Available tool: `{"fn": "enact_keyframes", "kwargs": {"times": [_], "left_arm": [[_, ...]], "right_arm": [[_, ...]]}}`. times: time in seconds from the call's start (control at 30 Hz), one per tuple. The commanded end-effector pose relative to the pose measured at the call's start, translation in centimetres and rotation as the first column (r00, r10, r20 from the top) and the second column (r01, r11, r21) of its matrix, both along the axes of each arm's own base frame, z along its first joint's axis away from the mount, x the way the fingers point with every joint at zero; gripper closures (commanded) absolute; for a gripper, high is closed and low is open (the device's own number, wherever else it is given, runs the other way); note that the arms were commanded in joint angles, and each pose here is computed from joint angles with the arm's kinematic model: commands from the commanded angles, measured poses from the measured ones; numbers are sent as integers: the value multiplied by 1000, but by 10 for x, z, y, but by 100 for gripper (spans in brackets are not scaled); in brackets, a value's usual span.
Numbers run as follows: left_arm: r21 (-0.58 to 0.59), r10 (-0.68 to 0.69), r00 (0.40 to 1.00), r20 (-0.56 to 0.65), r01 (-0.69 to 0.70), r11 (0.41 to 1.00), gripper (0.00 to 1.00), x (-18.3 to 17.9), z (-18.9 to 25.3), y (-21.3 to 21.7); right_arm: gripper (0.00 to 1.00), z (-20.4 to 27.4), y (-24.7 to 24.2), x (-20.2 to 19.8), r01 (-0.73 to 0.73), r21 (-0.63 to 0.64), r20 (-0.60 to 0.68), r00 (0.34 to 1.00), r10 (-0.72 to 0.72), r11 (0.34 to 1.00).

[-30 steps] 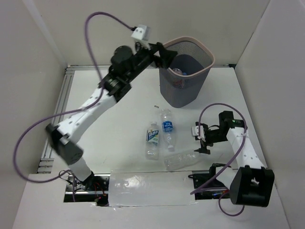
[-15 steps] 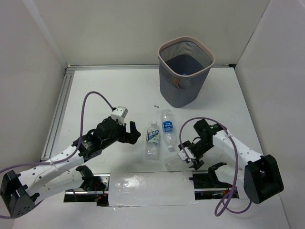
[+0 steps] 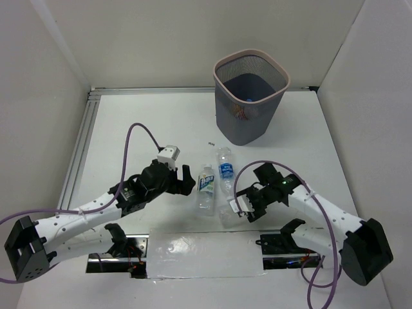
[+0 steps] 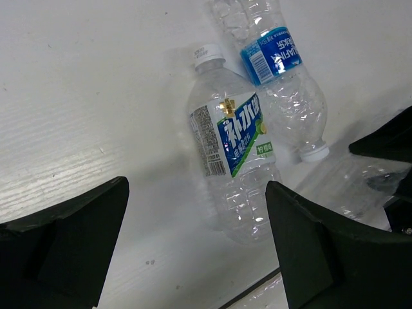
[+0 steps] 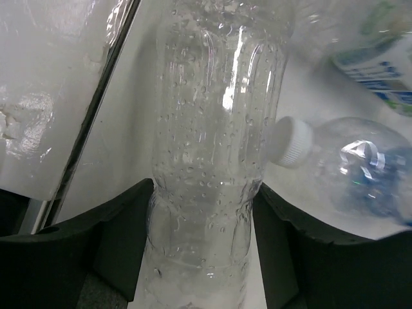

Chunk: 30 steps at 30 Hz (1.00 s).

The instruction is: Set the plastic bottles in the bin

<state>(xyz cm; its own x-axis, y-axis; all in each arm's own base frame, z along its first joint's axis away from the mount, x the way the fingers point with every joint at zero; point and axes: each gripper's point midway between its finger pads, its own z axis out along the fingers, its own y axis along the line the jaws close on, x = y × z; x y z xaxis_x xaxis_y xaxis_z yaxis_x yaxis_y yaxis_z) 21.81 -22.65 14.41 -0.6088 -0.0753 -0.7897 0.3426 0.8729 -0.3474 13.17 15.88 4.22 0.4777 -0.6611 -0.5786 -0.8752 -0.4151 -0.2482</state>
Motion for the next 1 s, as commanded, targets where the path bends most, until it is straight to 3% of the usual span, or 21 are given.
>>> {"fn": "enact_keyframes", "kwargs": {"times": [0.0,0.27,0.3,0.37,0.43,0.5,0.53,0.57,0.73,0.87,0.97], "left_arm": [[-51,2,998,63,1,999,0,9,16,-11],[-69,-12,989,147,22,997,0,9,29,-6],[-70,-35,988,151,46,996,0,7,28,-9],[-70,-64,987,148,75,995,0,5,27,-14],[-87,-101,985,143,114,990,0,2,27,-23],[-88,-122,986,116,133,987,0,1,19,-29],[-87,-123,986,113,133,987,0,2,18,-30],[-80,-133,986,100,142,987,0,1,13,-32],[-60,-159,986,58,162,985,0,3,7,-48],[-56,-186,982,35,188,981,0,2,3,-64],[-57,-180,983,40,182,982,0,4,2,-72]], "right_arm": [[62,79,21,22,39,175,104,993,-58,984],[66,239,47,69,131,461,252,929,-272,878],[66,249,51,77,182,490,211,924,-319,853],[70,302,56,100,181,596,271,871,-409,782],[70,342,61,125,241,676,229,830,-509,696],[68,379,56,159,305,750,205,737,-644,587],[68,378,58,184,346,750,189,706,-683,564],[67,411,52,198,320,801,200,653,-730,506],[65,453,42,249,325,858,154,575,-804,397],[56,443,26,303,400,848,113,503,-857,347],[41,414,7,338,471,823,63,480,-875,317]]}}
